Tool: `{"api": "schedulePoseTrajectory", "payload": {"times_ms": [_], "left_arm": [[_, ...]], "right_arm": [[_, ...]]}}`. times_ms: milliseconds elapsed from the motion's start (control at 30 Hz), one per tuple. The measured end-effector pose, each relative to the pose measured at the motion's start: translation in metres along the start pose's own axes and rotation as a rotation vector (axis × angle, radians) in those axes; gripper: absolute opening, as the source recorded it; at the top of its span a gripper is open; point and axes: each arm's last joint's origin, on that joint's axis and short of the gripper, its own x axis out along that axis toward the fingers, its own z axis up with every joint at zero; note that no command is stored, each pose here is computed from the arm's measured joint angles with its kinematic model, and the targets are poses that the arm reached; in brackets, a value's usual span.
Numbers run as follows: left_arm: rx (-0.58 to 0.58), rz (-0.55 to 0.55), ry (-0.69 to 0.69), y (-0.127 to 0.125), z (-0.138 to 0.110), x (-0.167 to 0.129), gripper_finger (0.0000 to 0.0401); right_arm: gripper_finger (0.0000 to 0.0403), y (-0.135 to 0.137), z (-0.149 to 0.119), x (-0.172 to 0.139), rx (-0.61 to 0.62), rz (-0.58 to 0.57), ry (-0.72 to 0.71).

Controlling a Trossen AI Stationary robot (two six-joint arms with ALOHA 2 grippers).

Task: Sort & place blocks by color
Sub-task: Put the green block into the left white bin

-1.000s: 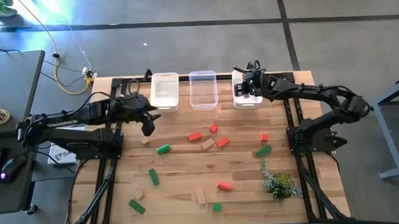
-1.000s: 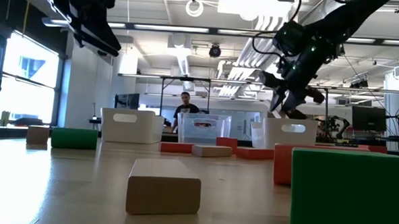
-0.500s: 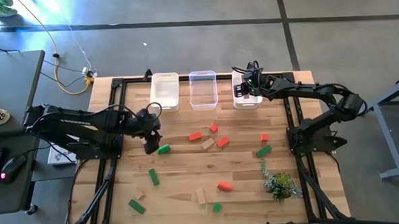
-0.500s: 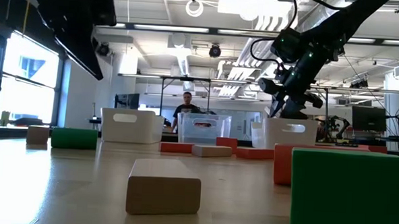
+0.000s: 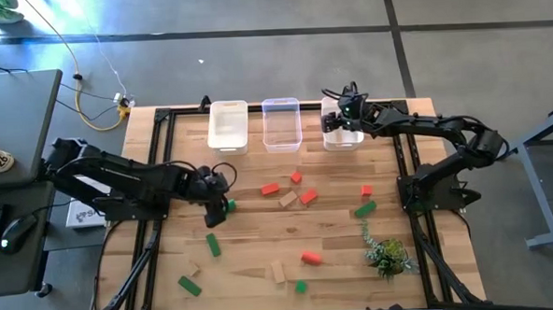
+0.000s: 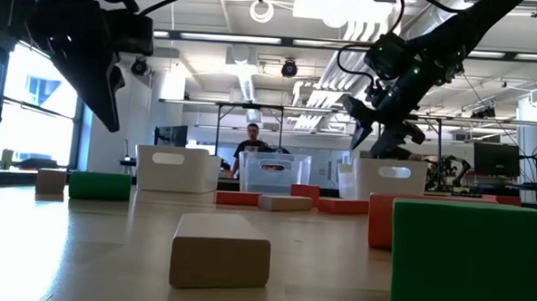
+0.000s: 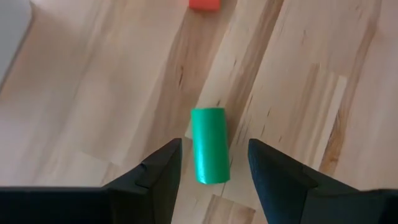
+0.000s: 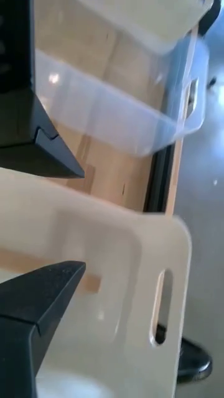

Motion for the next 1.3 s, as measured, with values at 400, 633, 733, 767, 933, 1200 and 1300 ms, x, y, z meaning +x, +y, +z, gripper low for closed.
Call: {"api": "schedulePoseTrajectory", "payload": {"times_ms": [400, 633, 733, 767, 933, 1200, 1300], "left_arm": [[-0.036, 0.099, 0.087, -0.011, -0.004, 0.029, 0.0174], [-0.030, 0.101, 0.130, -0.015, -0.005, 0.043, 0.0174], [-0.031, 0.093, 0.137, -0.017, -0.004, 0.048, 0.0174], [-0.030, 0.096, 0.142, -0.017, -0.005, 0.050, 0.0174], [-0.019, 0.126, 0.186, -0.019, -0.007, 0.064, 0.0174], [-0.003, 0.161, 0.230, -0.021, -0.010, 0.079, 0.0156], [0.004, 0.155, 0.223, -0.021, -0.010, 0.078, 0.0122]], "right_arm": [[0.0216, 0.008, 0.007, -0.001, -0.008, 0.158, -0.028], [0.0216, 0.009, 0.007, -0.001, -0.024, 0.163, -0.030], [0.0216, 0.009, 0.007, -0.001, -0.024, 0.163, -0.029], [0.0216, 0.009, 0.007, -0.001, -0.024, 0.163, -0.029], [0.0216, 0.009, 0.007, -0.001, -0.025, 0.166, -0.031], [0.0216, 0.011, 0.008, -0.001, -0.028, 0.197, -0.027], [0.0216, 0.012, 0.008, -0.002, -0.030, 0.223, -0.026]]}}
